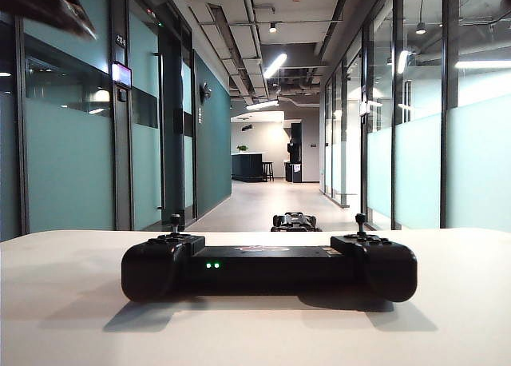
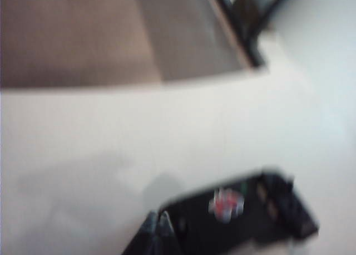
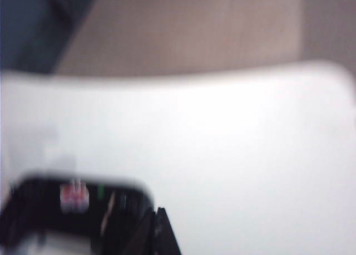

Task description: Push the left joystick on the remote control sitting on the white table forward to make the robot dog walk in a straight line until it approaches the door.

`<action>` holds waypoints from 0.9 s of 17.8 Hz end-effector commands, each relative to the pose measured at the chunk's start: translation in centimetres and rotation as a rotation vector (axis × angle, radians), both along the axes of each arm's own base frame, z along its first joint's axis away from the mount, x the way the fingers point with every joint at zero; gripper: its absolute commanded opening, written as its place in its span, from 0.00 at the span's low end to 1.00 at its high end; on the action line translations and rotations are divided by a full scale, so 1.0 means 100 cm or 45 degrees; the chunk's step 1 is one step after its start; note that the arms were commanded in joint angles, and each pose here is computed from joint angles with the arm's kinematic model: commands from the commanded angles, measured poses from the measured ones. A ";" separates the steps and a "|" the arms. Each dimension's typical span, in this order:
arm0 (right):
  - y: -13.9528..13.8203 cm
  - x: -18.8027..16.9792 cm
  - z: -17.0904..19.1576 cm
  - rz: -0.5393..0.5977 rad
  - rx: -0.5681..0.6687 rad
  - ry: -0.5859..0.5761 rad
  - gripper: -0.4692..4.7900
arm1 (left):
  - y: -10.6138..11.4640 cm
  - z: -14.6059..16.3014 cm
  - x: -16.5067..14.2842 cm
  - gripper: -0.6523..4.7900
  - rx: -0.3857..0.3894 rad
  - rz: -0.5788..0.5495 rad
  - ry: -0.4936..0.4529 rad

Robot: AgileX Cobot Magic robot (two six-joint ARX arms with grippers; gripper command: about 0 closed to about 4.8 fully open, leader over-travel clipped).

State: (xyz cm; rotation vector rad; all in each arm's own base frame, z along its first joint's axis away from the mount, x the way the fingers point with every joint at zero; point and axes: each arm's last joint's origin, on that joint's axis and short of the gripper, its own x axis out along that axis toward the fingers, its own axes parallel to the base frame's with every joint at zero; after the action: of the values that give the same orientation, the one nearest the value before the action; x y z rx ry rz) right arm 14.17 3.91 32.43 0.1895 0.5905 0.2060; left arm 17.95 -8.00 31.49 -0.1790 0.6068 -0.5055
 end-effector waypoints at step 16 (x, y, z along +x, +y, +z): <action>0.103 0.057 -0.075 0.207 -0.171 0.743 0.75 | -0.027 -0.012 0.025 0.11 -0.030 -0.336 -0.007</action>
State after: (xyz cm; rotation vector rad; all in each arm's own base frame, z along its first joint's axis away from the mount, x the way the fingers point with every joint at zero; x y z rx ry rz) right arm 19.71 14.21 24.91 0.0745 1.1613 0.2925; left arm 20.44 -10.67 29.92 -0.1241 0.6532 -0.7555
